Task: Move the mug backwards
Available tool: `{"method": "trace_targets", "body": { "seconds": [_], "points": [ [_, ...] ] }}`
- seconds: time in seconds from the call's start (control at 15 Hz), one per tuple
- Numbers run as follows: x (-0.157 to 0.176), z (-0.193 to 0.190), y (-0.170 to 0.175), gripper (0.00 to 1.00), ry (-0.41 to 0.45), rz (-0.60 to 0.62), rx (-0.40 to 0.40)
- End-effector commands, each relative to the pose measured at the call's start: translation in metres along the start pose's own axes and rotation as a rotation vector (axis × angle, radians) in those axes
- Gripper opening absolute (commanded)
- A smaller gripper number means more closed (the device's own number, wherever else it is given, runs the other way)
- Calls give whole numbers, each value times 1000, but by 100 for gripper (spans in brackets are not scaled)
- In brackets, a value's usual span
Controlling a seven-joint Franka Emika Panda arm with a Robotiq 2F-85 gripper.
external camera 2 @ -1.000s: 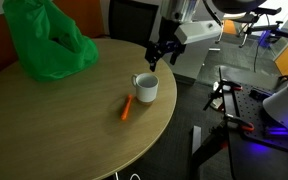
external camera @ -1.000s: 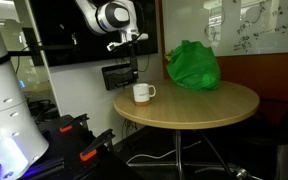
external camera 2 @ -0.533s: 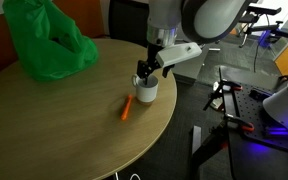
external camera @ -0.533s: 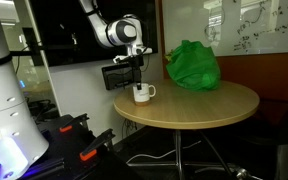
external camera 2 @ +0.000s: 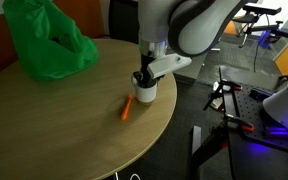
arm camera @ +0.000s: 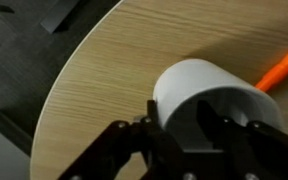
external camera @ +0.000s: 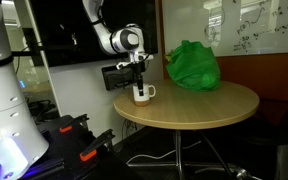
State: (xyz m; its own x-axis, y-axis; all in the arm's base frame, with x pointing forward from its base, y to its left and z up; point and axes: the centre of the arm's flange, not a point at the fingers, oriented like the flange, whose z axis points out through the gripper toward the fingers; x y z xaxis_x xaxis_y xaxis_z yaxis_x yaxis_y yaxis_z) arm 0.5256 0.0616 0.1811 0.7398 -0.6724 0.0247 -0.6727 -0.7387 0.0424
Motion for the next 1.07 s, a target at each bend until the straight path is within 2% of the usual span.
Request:
{"method": "trace_targets", "body": {
  "seconds": [0.0,0.2,0.67,1.0],
  "points": [
    [-1,0,0,17,-3,15,-18],
    [1,-3,4,0,-3,21,-12],
    [6,-24,9,2,1,41,50],
    [42,-53,19,2,47,127,94]
  ]
}}
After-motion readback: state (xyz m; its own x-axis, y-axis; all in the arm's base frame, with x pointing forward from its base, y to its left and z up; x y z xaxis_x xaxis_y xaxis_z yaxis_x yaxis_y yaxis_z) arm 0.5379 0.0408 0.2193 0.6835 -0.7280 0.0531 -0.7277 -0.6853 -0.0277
